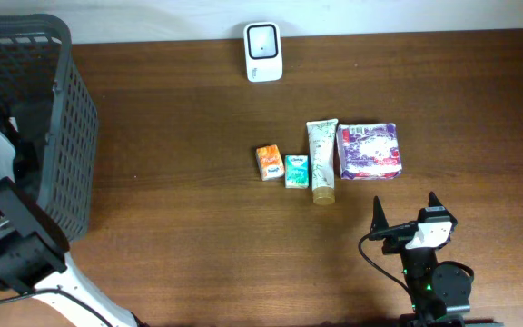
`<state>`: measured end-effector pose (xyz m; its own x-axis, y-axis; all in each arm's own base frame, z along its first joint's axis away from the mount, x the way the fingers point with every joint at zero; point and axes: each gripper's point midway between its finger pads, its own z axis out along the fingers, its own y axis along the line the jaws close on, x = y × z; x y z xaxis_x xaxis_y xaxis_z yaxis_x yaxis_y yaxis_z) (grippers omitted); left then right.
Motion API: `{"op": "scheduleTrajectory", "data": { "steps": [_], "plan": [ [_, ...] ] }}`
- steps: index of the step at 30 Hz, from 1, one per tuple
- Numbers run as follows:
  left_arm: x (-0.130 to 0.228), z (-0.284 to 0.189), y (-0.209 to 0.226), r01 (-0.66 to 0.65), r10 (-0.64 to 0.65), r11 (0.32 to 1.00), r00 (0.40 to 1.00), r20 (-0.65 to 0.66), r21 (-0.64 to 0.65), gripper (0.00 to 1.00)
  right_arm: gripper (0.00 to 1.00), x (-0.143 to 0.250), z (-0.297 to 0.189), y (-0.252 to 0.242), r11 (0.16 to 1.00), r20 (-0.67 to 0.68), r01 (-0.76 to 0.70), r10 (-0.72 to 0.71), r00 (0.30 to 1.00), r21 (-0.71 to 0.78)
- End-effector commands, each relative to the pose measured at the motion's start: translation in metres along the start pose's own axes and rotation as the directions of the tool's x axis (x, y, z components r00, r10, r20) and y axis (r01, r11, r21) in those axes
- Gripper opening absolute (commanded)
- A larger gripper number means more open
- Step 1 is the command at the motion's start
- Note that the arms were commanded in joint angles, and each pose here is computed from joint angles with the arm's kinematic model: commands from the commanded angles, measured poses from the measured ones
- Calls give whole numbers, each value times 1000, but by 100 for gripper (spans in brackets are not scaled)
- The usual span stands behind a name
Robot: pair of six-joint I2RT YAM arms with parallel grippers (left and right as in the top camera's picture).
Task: Scan the item barcode
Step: 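Reach the left gripper into the basket and grasp the mint-green wipes pack, then lift the mint wipes pack to the scanner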
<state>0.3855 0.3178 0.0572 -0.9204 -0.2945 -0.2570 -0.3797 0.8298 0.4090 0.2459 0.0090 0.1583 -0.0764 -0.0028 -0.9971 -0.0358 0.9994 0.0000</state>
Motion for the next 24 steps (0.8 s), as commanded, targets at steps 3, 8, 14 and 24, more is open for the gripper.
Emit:
{"op": "scheduleTrajectory", "data": {
  "steps": [3,8,14,24],
  "plan": [
    [-72,-169,27,278,-354,930,854,382,240,0,99,4,0,-3,1000,-6,0,1,1000,12],
    [-76,-412,31,36,-632,706,483,607,707,0,99,3,0,-3,1000,-6,0,0,1000,12],
    [-20,-530,-77,-395,-573,447,562,596,802,0,99,3,0,-3,1000,-6,0,1,1000,12],
    [84,-372,-330,-356,189,593,934,305,722,0,99,3,0,-3,1000,-6,0,1,1000,12]
  ]
}}
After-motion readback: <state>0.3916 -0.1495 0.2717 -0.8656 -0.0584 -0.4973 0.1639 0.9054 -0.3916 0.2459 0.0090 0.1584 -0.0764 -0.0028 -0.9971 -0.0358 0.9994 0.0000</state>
